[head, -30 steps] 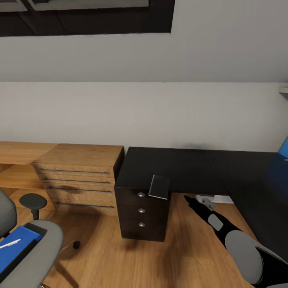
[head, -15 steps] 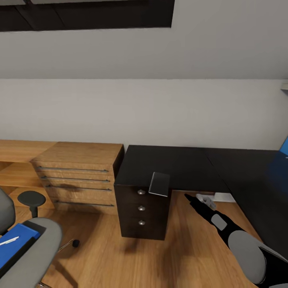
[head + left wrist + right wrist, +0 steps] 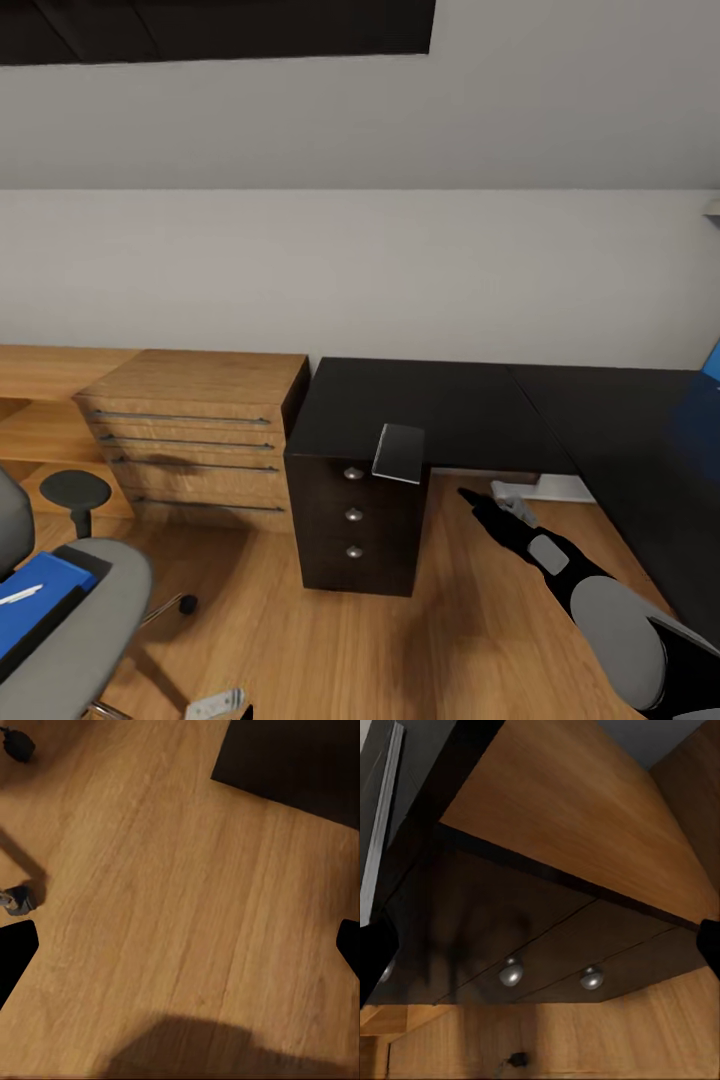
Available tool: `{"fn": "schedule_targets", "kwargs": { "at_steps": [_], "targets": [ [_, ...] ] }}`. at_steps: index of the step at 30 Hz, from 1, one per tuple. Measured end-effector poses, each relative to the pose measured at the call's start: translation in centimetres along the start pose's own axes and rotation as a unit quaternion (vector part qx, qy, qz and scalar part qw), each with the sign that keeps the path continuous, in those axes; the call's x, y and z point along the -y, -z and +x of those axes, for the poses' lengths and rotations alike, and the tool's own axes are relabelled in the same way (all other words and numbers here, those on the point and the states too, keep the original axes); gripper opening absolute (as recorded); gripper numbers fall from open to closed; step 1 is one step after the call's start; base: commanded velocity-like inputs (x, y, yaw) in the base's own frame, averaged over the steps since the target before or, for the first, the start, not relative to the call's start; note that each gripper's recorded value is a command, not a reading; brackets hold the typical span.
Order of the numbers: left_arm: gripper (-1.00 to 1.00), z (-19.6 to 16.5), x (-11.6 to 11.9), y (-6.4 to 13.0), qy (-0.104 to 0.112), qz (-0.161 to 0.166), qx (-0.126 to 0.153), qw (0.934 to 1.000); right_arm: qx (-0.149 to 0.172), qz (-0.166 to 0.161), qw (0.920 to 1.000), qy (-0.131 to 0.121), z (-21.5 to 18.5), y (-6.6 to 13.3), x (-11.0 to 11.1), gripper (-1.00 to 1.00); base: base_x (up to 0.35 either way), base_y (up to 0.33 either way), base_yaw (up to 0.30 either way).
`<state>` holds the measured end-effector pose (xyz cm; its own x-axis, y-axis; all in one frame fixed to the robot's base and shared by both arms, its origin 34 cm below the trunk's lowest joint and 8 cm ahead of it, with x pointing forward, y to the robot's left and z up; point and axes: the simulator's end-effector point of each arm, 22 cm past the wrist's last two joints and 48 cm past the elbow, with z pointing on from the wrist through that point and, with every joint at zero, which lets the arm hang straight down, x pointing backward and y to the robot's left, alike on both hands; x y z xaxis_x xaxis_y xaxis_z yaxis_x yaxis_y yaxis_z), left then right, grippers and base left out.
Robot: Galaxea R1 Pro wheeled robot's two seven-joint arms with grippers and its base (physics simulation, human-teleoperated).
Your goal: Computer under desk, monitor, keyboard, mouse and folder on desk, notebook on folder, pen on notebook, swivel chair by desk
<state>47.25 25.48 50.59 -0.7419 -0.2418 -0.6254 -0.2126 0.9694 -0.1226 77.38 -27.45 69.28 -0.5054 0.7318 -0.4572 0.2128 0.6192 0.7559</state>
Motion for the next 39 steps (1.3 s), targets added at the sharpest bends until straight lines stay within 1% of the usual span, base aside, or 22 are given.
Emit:
{"fn": "schedule_targets", "kwargs": {
  "at_steps": [2, 3, 6, 10, 12, 16, 20, 29, 34, 39],
  "targets": [
    [1.00, -0.6, 0.6, -0.2, 0.000, 0.004, 0.000, 1.0000, -0.009, -0.001, 0.9999, -0.006, 0.6, -0.1, 0.2, 1.00, 0.000, 0.000, 0.000],
    [1.00, -1.5, 1.1, -0.3, 0.001, 0.007, 0.005, 1.0000, -0.018, -0.002, 0.9998, -0.011, 1.1, -0.2, 0.3, 1.00, 0.000, 0.000, 0.000],
    [1.00, -2.3, 1.5, -0.5, 0.002, 0.009, 0.012, 0.9999, -0.029, -0.003, 0.9994, -0.017, 1.8, -0.4, 0.5, 1.00, 0.000, 0.000, 0.000],
    [1.00, -3.1, 1.7, -0.4, 0.005, 0.009, 0.016, 0.9998, -0.038, -0.013, 0.9990, -0.022, 2.3, -0.4, -0.1, 1.00, 0.000, 0.000, 0.000],
    [1.00, -2.9, 1.7, -0.4, 0.006, 0.010, 0.014, 0.9998, -0.039, -0.019, 0.9988, -0.022, 2.3, -0.4, -0.3, 1.00, 0.000, 0.000, 0.000],
    [1.00, -1.2, 1.8, -0.5, 0.008, 0.012, -0.004, 0.9999, -0.042, -0.040, 0.9980, -0.025, 2.4, -0.3, -1.2, 1.00, 0.000, 0.000, 0.016],
    [1.00, -0.2, 1.8, -0.5, 0.009, 0.012, -0.014, 0.9998, -0.044, -0.053, 0.9972, -0.026, 2.5, -0.3, -1.8, 1.00, 0.000, 0.000, 0.156],
    [1.00, 0.4, 1.7, -0.6, 0.010, 0.011, -0.021, 0.9997, -0.044, -0.058, 0.9970, -0.027, 2.5, -0.3, -1.9, 1.00, 0.000, 0.000, 0.247],
    [1.00, 1.9, 1.8, -0.6, 0.008, 0.013, -0.035, 0.9993, -0.043, -0.057, 0.9971, -0.027, 2.4, -0.3, -1.8, 1.00, 0.000, 0.000, 0.200],
    [1.00, 1.7, 1.9, -0.6, 0.006, 0.014, -0.024, 0.9996, -0.042, -0.058, 0.9971, -0.026, 2.3, -0.3, -1.7, 1.00, 0.033, 0.000, 0.046]
  ]
}}
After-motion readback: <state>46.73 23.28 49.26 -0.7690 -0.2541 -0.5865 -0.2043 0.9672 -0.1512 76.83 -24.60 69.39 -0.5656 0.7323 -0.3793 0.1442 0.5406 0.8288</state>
